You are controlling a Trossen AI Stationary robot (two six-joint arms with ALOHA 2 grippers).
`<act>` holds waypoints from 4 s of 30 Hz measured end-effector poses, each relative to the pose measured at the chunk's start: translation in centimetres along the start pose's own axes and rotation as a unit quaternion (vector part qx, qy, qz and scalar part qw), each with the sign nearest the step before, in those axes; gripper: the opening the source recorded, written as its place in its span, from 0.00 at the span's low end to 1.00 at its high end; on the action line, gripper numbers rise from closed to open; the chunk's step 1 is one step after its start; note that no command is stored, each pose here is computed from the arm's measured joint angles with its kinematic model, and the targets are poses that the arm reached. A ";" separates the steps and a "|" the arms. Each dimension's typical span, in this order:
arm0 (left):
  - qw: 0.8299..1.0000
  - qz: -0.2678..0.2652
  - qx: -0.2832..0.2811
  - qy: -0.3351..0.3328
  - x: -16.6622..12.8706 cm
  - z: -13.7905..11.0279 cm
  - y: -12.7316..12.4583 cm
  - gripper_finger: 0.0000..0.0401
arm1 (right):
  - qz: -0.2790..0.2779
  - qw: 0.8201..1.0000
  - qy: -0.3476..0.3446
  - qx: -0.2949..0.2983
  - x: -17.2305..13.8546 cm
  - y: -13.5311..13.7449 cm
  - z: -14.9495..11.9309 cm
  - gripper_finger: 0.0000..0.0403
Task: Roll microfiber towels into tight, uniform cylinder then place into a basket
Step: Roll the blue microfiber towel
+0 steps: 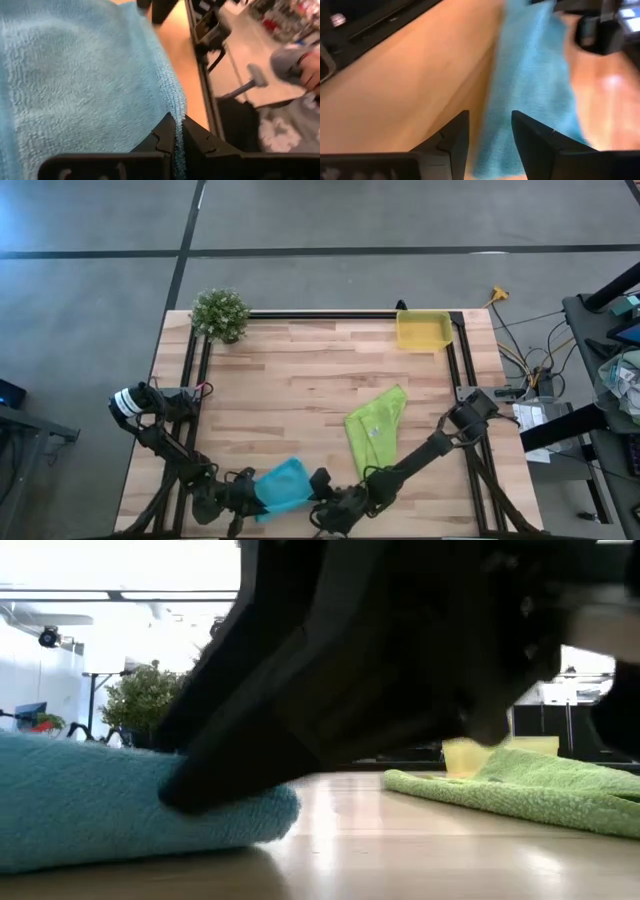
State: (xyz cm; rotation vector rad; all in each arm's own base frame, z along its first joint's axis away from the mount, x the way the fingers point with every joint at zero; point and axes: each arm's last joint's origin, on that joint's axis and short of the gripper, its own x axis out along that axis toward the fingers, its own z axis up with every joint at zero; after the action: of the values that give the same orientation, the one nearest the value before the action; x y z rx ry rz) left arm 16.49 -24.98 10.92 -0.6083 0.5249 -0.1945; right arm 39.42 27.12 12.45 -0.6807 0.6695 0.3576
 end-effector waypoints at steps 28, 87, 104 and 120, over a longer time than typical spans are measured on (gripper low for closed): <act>0.996 0.006 0.070 0.050 -1.4 -2.3 -0.8 0.00 | 0.207 0.973 -0.060 0.076 1.8 -7.1 -1.4 0.02; 0.946 -0.013 0.255 0.198 -2.2 -4.5 -1.4 0.27 | 0.231 0.863 -0.018 0.449 7.4 -8.6 -5.5 0.02; 0.920 0.050 0.348 0.175 -4.9 -2.1 -1.7 0.36 | 0.230 0.859 -0.009 0.458 7.3 -8.1 -5.3 0.02; 0.930 0.021 0.322 0.178 -7.2 0.7 -2.9 0.36 | 0.232 0.849 0.003 0.475 7.1 -7.4 -5.1 0.02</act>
State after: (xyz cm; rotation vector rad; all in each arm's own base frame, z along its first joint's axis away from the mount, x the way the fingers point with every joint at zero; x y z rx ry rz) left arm 10.65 -24.67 16.11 0.0866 0.7772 -0.4192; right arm 46.17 18.94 8.11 0.4449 0.9079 0.4086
